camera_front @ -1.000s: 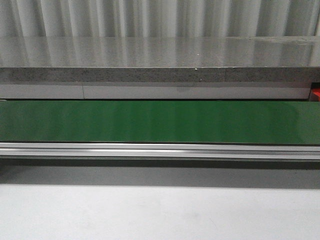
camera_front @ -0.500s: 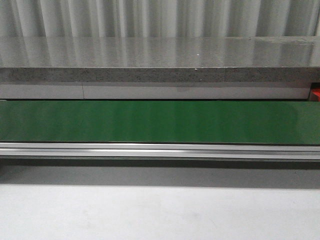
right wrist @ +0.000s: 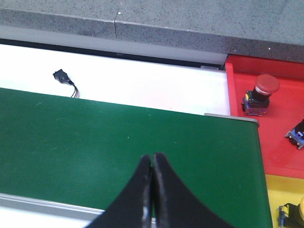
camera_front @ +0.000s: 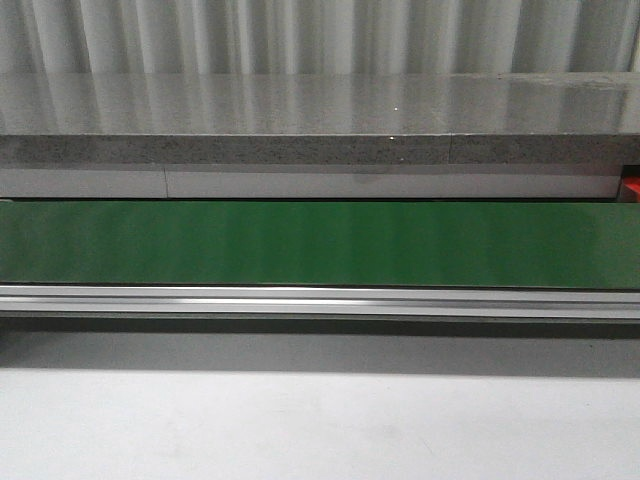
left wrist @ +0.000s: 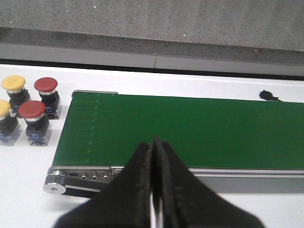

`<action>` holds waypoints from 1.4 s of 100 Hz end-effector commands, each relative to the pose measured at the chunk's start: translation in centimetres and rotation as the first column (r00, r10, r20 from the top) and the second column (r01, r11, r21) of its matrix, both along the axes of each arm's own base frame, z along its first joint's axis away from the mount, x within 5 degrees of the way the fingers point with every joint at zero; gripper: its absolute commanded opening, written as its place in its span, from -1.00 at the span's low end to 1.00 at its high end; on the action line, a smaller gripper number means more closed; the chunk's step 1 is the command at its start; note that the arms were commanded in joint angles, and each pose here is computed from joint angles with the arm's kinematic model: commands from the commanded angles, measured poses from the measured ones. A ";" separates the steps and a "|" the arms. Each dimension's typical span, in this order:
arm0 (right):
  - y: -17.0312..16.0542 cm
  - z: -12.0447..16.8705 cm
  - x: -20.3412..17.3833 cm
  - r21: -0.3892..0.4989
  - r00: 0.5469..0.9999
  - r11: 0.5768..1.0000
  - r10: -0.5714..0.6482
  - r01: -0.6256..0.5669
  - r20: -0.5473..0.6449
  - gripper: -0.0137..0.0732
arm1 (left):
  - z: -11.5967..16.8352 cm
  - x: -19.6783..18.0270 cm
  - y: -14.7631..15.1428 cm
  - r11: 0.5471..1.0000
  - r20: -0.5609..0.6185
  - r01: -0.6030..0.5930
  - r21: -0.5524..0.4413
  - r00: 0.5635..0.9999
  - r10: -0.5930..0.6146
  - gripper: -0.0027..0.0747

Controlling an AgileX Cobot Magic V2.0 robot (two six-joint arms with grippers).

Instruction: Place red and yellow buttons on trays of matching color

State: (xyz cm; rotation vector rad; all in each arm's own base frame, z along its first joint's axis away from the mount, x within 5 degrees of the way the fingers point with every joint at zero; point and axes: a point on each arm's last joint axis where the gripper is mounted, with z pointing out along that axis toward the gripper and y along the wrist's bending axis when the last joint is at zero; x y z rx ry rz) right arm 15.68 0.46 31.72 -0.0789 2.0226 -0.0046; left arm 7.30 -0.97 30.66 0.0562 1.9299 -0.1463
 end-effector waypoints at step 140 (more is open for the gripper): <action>0.0 1.8 0.1 -0.012 0.994 1.000 0.005 -0.004 0.105 -0.84 | 4.1 3.9 1.2 0.974 0.037 -0.219 -0.064 0.974 0.221 0.75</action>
